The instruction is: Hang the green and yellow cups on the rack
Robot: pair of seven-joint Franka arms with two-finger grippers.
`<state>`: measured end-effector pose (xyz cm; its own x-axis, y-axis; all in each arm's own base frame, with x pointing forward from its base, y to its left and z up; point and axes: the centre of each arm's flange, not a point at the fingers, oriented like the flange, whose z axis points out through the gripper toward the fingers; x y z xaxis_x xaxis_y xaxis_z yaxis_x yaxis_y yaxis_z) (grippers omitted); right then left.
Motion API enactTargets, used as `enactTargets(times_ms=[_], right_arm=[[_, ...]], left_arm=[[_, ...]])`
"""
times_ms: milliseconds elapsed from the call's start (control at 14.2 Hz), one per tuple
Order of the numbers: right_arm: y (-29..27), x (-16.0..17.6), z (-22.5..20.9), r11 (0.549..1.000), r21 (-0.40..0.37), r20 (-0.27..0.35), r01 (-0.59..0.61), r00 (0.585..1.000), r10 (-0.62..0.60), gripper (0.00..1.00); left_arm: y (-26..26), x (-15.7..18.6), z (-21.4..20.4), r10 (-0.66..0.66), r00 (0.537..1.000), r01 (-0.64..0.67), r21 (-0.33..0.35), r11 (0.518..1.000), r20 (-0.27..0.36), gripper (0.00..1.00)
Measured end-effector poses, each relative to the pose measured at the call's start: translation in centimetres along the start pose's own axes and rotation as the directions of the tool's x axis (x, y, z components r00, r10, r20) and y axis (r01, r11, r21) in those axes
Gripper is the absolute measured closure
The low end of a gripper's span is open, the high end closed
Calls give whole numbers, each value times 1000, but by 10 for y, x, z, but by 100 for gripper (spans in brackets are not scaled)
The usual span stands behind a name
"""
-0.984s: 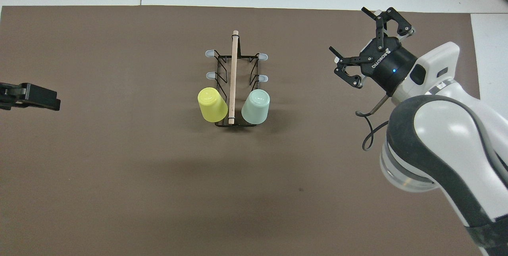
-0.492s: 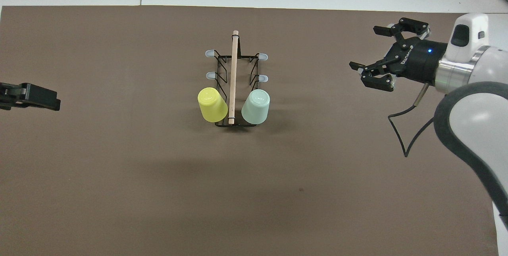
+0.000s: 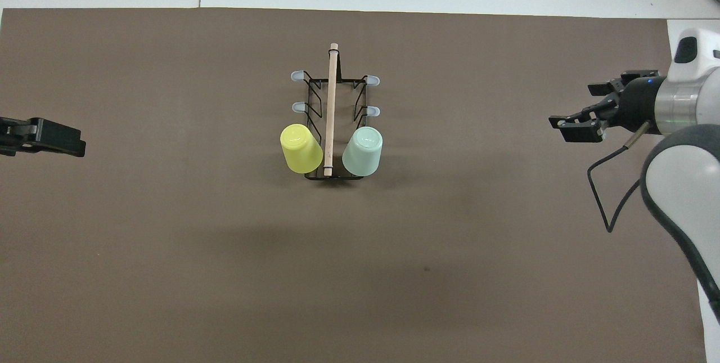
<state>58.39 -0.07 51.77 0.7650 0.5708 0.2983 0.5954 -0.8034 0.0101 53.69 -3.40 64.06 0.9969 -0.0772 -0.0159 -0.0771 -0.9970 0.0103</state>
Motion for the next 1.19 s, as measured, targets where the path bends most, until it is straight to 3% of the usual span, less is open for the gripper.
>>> enactTargets(times_ms=[211, 351, 632, 843, 1194], right_arm=[[5, -7, 0, 987, -127, 152, 100, 985, -80, 0], [5, -10, -3, 987, -150, 174, 64, 984, -38, 0], [24, -25, -17, 961, -191, 163, -201, 959, 233, 0], [24, -26, -32, 882, -195, 162, -429, 873, 461, 0], [9, -8, -63, 764, -113, 169, -635, 746, 644, 0]], left_arm=[[0, 0, 0, 0, 1000, 0, 0, 1000, 0, 0], [0, 0, 0, 0, 1000, 0, 0, 1000, 0, 0], [0, 0, 0, 0, 1000, 0, 0, 1000, 0, 0], [0, 0, 0, 0, 1000, 0, 0, 1000, 0, 0], [0, 0, 0, 0, 1000, 0, 0, 1000, 0, 0]])
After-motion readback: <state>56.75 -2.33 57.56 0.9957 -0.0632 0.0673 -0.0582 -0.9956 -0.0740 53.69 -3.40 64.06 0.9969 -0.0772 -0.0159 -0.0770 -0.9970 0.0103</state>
